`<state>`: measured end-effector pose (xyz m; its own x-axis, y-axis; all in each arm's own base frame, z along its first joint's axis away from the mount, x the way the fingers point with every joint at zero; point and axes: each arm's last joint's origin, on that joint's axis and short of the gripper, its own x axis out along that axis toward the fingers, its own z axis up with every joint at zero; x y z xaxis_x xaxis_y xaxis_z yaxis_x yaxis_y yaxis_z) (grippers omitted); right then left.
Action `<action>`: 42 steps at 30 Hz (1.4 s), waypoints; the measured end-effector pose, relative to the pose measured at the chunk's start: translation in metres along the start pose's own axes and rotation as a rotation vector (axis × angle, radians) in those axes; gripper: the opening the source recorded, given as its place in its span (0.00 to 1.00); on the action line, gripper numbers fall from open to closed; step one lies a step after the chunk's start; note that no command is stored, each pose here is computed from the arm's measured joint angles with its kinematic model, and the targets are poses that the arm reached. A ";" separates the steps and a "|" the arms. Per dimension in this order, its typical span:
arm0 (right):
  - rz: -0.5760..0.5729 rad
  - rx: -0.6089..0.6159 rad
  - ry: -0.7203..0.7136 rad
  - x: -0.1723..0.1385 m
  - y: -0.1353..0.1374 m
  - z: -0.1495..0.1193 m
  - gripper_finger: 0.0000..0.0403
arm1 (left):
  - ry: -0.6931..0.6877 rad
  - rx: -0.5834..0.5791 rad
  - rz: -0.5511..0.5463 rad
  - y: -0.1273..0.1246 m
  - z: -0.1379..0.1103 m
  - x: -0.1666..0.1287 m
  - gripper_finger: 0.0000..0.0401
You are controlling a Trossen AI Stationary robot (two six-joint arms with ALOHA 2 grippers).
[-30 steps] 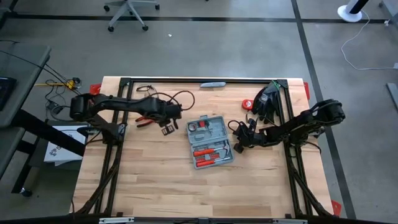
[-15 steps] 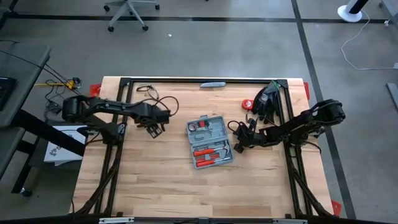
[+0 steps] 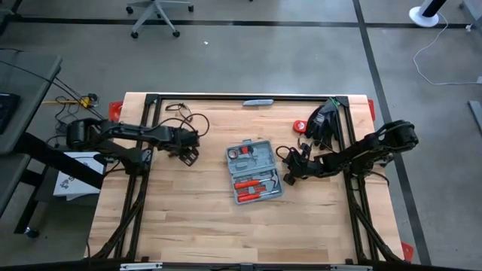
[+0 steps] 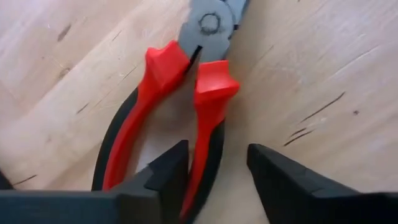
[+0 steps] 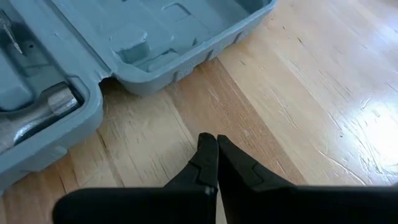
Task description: Prefit tool cases
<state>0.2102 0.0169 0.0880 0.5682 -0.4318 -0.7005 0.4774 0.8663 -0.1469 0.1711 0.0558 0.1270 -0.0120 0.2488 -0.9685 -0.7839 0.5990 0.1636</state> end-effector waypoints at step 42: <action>-0.119 0.002 -0.087 -0.011 -0.020 0.018 0.00 | -0.507 0.369 -0.434 -0.188 0.071 -0.076 0.08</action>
<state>0.2065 0.0001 0.1112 0.5637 -0.5515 -0.6149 0.5463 0.8073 -0.2233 0.3631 -0.0214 0.1833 0.6060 0.1988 -0.7703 -0.3938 0.9163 -0.0733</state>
